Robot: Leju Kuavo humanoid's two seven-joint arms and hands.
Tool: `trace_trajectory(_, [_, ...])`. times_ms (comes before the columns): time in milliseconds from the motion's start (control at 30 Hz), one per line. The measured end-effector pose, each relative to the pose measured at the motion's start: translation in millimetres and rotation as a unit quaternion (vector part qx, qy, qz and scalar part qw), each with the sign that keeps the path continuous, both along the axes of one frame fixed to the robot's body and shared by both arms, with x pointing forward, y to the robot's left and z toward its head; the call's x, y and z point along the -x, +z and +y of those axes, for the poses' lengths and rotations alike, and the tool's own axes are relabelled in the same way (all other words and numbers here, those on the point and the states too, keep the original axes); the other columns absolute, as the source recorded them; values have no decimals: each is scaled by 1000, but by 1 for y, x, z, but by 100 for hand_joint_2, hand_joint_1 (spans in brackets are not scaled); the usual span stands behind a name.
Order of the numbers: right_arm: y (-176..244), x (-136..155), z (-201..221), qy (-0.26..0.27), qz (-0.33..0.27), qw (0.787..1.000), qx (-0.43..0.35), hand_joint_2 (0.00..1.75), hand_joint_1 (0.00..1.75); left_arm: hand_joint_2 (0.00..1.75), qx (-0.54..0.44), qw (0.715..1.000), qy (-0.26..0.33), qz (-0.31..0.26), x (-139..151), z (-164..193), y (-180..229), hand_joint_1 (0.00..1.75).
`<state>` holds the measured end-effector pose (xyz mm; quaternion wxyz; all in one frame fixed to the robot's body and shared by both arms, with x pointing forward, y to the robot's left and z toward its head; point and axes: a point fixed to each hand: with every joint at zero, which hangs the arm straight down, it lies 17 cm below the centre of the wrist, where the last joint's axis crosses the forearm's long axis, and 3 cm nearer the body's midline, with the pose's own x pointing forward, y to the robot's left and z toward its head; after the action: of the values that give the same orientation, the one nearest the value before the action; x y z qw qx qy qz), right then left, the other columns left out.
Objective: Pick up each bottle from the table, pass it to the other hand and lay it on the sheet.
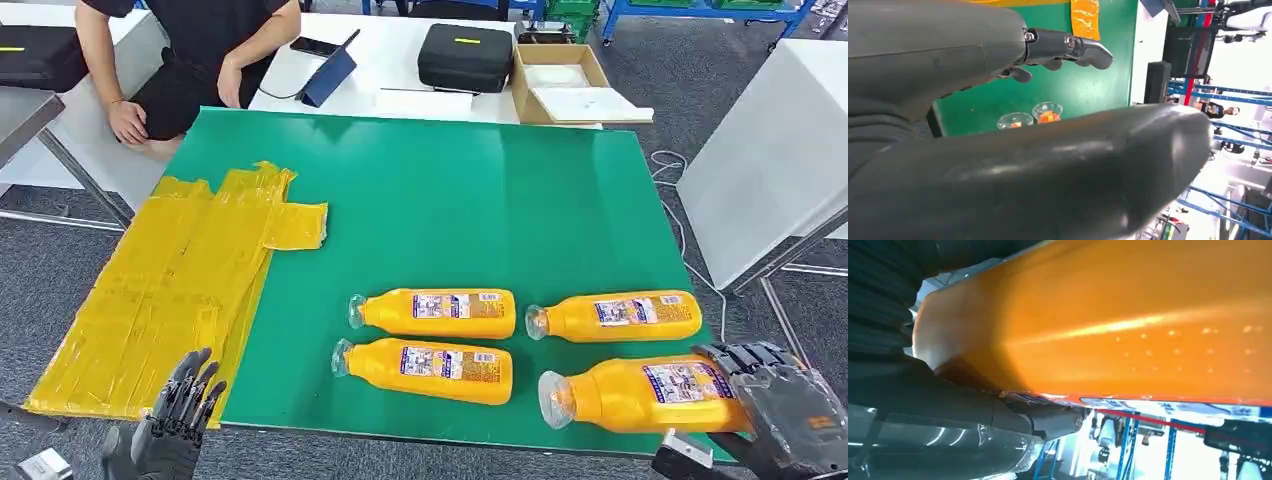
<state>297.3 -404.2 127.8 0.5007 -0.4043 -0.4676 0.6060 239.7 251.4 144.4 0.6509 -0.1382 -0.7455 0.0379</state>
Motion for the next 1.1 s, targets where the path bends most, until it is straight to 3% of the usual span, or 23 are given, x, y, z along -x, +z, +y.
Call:
trace_trajectory(200, [30,-20,20,24,-56,996,-62,175,175,0,13,1000,15,-4,-5,5,-1,0])
trace_trajectory(233, [36,-28,25,24,-69,994,-80,175,175,175,19,1000,21,-7,-10,6,-2,0])
trace_trajectory(333, [47,-60,37,21,-99,987,-127,175,175,175,29,999,36,-20,-31,6,0,0])
trace_trajectory(433, [45,-106,56,3,-110,977,-184,175,175,175,39,997,51,-35,-74,1,5,0])
trace_trajectory(567, [34,-139,90,5,-90,968,-233,175,175,175,16,999,10,-51,-103,-27,9,0])
trace_trajectory(733, [33,-188,142,0,-74,950,-302,175,175,175,-5,997,-20,-77,-168,-54,29,0])
trace_trajectory(900, [26,-203,208,18,-38,936,-350,175,175,175,-5,996,-42,-85,-203,-77,47,0])
trace_trajectory(1100, [35,-201,271,44,-18,923,-381,175,175,175,0,996,-38,-82,-216,-84,53,0])
